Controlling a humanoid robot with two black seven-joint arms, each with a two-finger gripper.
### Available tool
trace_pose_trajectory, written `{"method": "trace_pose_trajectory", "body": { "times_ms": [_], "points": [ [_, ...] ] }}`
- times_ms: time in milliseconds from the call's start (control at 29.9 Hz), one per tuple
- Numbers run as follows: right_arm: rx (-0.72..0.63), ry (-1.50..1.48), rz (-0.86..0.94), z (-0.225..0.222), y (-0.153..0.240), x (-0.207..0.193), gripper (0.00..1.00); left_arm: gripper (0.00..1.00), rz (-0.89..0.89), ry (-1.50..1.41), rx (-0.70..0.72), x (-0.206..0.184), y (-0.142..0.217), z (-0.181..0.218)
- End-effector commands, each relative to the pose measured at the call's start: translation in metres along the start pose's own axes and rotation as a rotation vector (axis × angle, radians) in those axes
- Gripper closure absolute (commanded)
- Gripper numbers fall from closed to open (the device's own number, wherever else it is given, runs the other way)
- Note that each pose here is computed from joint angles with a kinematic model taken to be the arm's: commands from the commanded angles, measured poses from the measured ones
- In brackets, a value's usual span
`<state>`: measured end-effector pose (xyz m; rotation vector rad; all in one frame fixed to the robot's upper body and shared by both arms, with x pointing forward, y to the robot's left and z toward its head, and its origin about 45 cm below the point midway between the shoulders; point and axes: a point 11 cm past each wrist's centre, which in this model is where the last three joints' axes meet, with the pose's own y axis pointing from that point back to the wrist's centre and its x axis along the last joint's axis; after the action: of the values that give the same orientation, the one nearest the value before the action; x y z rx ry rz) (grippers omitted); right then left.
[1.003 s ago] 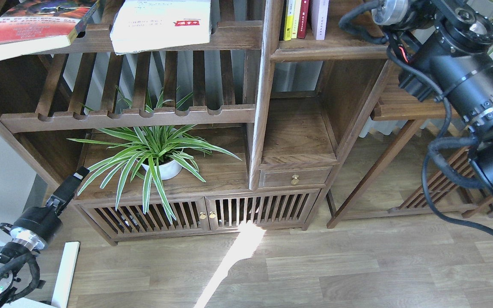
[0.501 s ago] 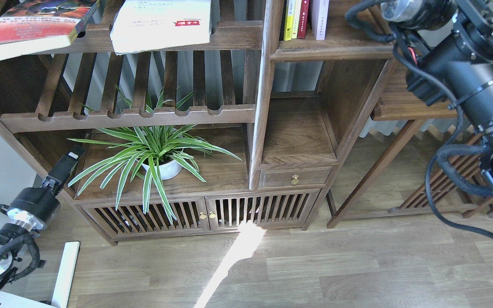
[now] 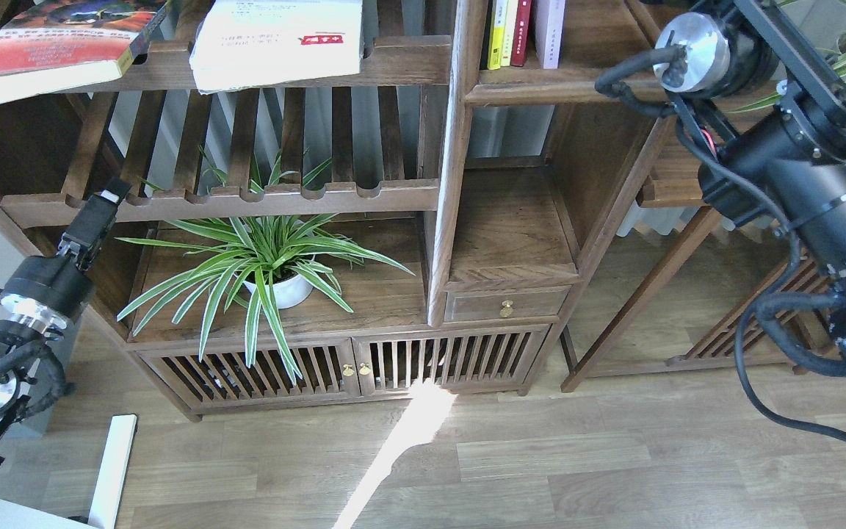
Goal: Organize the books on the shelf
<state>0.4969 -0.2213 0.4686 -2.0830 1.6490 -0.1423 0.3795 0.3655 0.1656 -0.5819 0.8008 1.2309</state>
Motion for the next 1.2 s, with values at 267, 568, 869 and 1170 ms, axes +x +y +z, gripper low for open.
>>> {"method": "trace_pose_trajectory", "body": {
  "times_ms": [267, 568, 869, 1170],
  "points": [
    [0.033, -0.126, -0.276, -0.01, 0.025, 0.002, 0.0, 0.02, -0.094, -0.02, -0.029, -0.036, -0.028, 0.018],
    [0.016, -0.279, -0.359, 0.015, 0.081, 0.02, 0.0, 0.03, -0.191, -0.007, -0.018, -0.068, -0.034, 0.013],
    [-0.039, -0.388, -0.453, 0.047, 0.139, 0.031, 0.0, 0.05, -0.325, 0.073, 0.032, -0.108, -0.015, -0.017],
    [-0.112, -0.484, -0.4, 0.087, 0.177, 0.031, 0.0, 0.09, -0.415, 0.242, 0.039, -0.14, 0.003, -0.031]
  ]
}}
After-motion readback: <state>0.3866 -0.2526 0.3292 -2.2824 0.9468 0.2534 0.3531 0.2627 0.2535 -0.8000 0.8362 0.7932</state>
